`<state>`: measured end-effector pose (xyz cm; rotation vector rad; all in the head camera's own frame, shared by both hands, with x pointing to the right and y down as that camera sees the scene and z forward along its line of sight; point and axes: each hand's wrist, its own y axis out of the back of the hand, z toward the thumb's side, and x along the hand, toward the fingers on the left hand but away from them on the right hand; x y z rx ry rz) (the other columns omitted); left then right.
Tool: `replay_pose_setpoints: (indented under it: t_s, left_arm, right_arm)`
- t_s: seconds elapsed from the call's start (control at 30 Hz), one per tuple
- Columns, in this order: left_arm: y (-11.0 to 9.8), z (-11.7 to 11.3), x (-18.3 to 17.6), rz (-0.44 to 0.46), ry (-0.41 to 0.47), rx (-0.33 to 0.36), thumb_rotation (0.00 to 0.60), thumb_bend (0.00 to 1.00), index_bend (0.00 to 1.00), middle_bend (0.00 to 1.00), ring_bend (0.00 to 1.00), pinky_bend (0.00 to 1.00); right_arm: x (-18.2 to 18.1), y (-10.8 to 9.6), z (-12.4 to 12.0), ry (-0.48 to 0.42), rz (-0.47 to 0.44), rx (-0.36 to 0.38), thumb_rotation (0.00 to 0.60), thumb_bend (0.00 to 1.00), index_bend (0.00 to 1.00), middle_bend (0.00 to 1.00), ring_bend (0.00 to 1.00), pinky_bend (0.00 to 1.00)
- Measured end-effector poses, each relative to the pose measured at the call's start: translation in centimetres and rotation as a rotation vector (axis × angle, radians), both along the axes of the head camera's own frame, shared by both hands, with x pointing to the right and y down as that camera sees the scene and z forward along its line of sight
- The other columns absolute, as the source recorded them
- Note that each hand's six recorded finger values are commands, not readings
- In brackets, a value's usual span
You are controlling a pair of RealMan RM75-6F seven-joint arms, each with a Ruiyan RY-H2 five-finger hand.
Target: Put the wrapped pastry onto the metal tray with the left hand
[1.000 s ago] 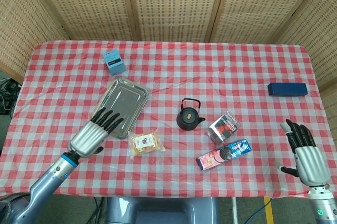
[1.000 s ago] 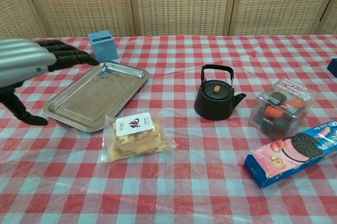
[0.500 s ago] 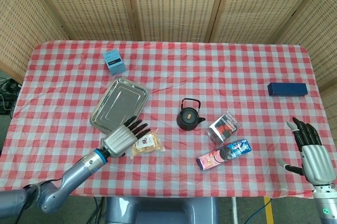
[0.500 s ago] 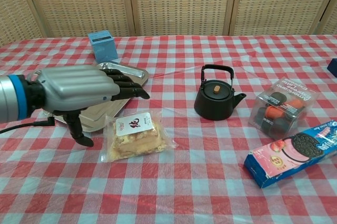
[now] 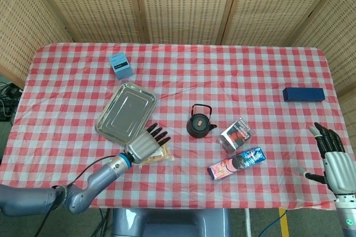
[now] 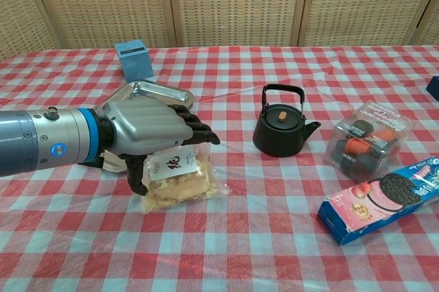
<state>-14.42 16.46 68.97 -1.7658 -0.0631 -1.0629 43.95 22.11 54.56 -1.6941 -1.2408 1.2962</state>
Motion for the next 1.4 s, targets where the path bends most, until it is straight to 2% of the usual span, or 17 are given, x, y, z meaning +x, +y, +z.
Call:
replay_pose_setpoints:
  t_s: [0.07, 0.17, 0.3, 0.63, 0.9, 1.2, 1.4]
  left_arm:
    - [0.1, 0.2, 0.2, 0.002, -0.008, 0.001, 0.6, 0.15, 0.13, 0.03, 0.02, 0.12]
    - [0.1, 0.1, 0.5, -0.007, -0.001, 0.01, 0.6, 0.31, 0.29, 0.15, 0.11, 0.21]
    - [0.0, -0.2, 0.7, -0.014, 0.02, 0.03, 0.6, 0.39, 0.39, 0.24, 0.17, 0.26]
    - [-2.1, -3.1, -1.0, -0.071, 0.109, 0.11, 0.6, 0.41, 0.4, 0.24, 0.18, 0.25]
    - [-5.2, -5.1, -5.0, -0.142, 0.087, 0.188, 0.6, 0.4, 0.39, 0.23, 0.18, 0.25]
    - [-7.6, -4.2, -8.0, -0.218, 0.038, 0.217, 0.6, 0.4, 0.39, 0.22, 0.18, 0.25]
    - [-9.1, -2.5, -9.3, -0.292, 0.012, 0.212, 0.6, 0.4, 0.4, 0.22, 0.18, 0.25]
  right_arm:
    - [0.0, 0.0, 0.0, -0.004, 0.0, 0.002, 0.6, 0.06, 0.0, 0.0, 0.0, 0.0]
    - [0.0, 0.0, -0.2, -0.009, -0.001, 0.005, 0.6, 0.06, 0.0, 0.0, 0.0, 0.0]
    - [0.0, 0.0, -0.3, -0.013, -0.001, 0.009, 0.6, 0.06, 0.0, 0.0, 0.0, 0.0]
    - [0.1, 0.0, -0.4, -0.014, 0.001, 0.012, 0.6, 0.06, 0.0, 0.0, 0.0, 0.0]
    - [-0.2, 0.2, -0.4, -0.011, -0.01, 0.011, 0.6, 0.06, 0.0, 0.0, 0.0, 0.0]
    - [-0.5, 0.2, -0.3, -0.008, -0.016, 0.008, 0.6, 0.06, 0.0, 0.0, 0.0, 0.0]
    - [-0.6, 0.3, -0.1, -0.007, -0.019, 0.002, 0.6, 0.06, 0.0, 0.0, 0.0, 0.0]
